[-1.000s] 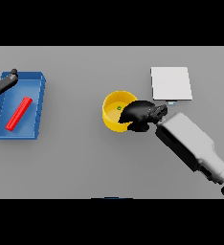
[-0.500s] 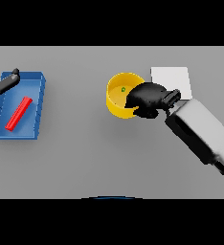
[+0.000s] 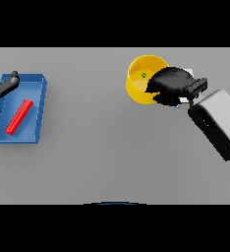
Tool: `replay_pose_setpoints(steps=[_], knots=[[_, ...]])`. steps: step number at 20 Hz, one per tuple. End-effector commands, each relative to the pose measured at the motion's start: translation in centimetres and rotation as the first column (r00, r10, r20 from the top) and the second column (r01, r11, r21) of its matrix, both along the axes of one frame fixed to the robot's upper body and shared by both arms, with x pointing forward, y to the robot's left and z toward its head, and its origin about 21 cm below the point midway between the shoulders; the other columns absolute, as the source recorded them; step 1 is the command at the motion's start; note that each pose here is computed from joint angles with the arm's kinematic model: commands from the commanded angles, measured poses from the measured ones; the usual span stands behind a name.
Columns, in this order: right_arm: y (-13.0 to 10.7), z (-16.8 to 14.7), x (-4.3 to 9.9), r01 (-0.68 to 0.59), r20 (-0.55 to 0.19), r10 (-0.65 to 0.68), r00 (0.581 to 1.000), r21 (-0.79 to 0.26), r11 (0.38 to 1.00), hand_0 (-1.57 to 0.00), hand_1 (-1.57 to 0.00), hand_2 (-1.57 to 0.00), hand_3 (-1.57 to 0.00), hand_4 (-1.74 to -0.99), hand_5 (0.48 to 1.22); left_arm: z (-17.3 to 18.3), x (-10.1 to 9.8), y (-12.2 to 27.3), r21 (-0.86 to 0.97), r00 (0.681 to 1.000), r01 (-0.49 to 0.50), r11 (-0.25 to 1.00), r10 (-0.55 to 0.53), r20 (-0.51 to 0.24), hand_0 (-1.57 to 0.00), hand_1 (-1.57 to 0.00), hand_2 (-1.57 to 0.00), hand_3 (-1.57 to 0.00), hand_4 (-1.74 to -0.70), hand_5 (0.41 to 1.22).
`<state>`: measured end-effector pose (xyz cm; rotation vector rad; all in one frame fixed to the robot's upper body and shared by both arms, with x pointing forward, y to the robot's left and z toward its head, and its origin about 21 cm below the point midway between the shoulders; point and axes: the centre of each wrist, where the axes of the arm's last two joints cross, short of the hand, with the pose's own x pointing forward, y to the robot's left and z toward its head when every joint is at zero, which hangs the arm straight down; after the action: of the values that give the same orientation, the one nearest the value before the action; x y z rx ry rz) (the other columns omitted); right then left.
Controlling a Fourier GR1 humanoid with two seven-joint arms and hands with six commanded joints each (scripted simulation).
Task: Pick up the red beaker and tilt it to pour out 1 green nut into yellow bowl. Pick up the yellow bowl and place it on the metallic measuring scale.
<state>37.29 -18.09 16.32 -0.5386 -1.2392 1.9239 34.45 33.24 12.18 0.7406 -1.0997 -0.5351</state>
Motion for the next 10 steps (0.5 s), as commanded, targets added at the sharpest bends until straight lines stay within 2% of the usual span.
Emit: replay_pose_setpoints(steps=[1, 5, 10], knots=[[-0.2, 0.1, 0.5, 0.021, 0.017, -0.021, 1.0, 0.003, 1.0, -1.57, -1.57, -1.57, -1.27, -1.719, 1.221, 0.3, 0.1, 0.2, 0.012, 1.0, -0.017, 1.0, 0.017, -0.003, 0.0, 0.0, 0.0, 0.0, -0.8, 0.737], [-3.2, 0.2, 2.4, 0.127, 0.02, -0.128, 0.992, 0.02, 0.992, -1.57, -1.57, -1.57, -1.22, -1.72, 1.221, 1.2, 0.0, -0.8, 0.008, 1.0, -0.009, 1.0, 0.009, -0.005, 0.0, 0.0, 0.0, 0.0, -0.81, 0.743], [-5.9, -1.9, 4.0, 0.222, 0.002, -0.222, 0.975, 0.028, 0.975, -1.57, -1.57, -1.57, -1.17, -1.72, 1.221, 0.7, -0.2, -0.7, 0.015, 0.999, -0.035, 0.999, 0.036, -0.025, 0.0, 0.0, 0.0, 0.0, -0.83, 0.773]])
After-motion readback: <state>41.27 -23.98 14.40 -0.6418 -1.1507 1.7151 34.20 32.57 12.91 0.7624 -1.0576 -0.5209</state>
